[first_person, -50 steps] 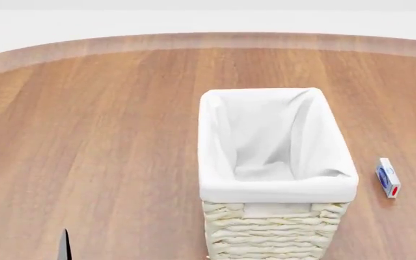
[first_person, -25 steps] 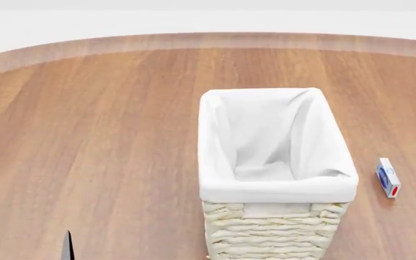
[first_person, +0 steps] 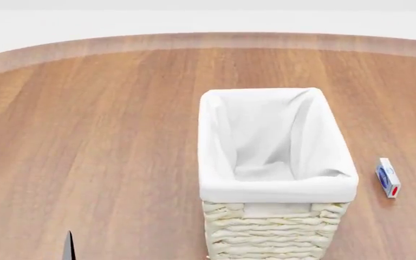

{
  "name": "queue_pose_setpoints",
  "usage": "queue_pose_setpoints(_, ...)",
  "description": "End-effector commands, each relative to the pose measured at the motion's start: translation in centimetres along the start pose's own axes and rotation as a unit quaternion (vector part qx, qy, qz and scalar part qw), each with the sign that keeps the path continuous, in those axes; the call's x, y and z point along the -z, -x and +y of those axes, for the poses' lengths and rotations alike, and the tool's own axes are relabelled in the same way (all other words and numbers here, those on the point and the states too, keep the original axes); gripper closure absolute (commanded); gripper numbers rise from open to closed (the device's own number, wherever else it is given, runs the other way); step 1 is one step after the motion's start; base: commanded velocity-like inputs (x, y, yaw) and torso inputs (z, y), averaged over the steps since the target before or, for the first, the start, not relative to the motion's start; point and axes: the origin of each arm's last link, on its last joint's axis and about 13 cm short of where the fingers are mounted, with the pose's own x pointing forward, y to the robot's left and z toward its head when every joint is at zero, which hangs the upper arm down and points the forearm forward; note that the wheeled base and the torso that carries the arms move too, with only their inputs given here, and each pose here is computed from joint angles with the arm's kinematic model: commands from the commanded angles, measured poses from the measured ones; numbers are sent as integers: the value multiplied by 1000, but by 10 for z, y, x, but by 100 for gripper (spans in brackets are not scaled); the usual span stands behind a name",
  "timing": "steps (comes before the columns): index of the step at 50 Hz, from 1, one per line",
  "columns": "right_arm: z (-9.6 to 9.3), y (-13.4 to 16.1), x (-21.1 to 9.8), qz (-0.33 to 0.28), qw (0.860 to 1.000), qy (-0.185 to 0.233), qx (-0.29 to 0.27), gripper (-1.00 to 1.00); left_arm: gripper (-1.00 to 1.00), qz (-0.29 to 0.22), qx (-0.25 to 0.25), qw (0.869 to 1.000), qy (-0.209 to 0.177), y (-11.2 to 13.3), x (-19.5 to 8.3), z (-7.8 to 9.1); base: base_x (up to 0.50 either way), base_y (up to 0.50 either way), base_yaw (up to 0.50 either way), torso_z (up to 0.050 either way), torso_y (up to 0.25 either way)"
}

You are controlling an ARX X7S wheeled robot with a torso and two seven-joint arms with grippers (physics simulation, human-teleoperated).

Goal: Pick up the alphabet soup and put it in the basket.

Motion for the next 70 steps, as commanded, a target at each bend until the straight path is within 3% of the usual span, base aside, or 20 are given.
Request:
queue_pose_setpoints(1, -1, 5, 4, 7, 1000, 0, 2, -100, -100, 1, -1, 1000, 0, 0, 0, 0, 0, 0, 0, 0, 0)
queue_pose_setpoints(36, 4, 3, 16, 20, 1000, -5, 1, -100, -100, 0, -1, 1000, 0, -1, 0, 0, 0, 0, 0, 0, 0)
queue_pose_setpoints(49, 2, 0, 2, 1, 1000, -7, 6, -100, -100, 1, 0, 1000, 1, -1, 0, -1, 0, 0, 0, 0, 0)
queue_pose_setpoints(70, 0, -1, 16, 17, 1000, -7, 16, -100, -100, 1, 0, 1000, 1, 0, 0, -1, 0, 0, 0, 0, 0)
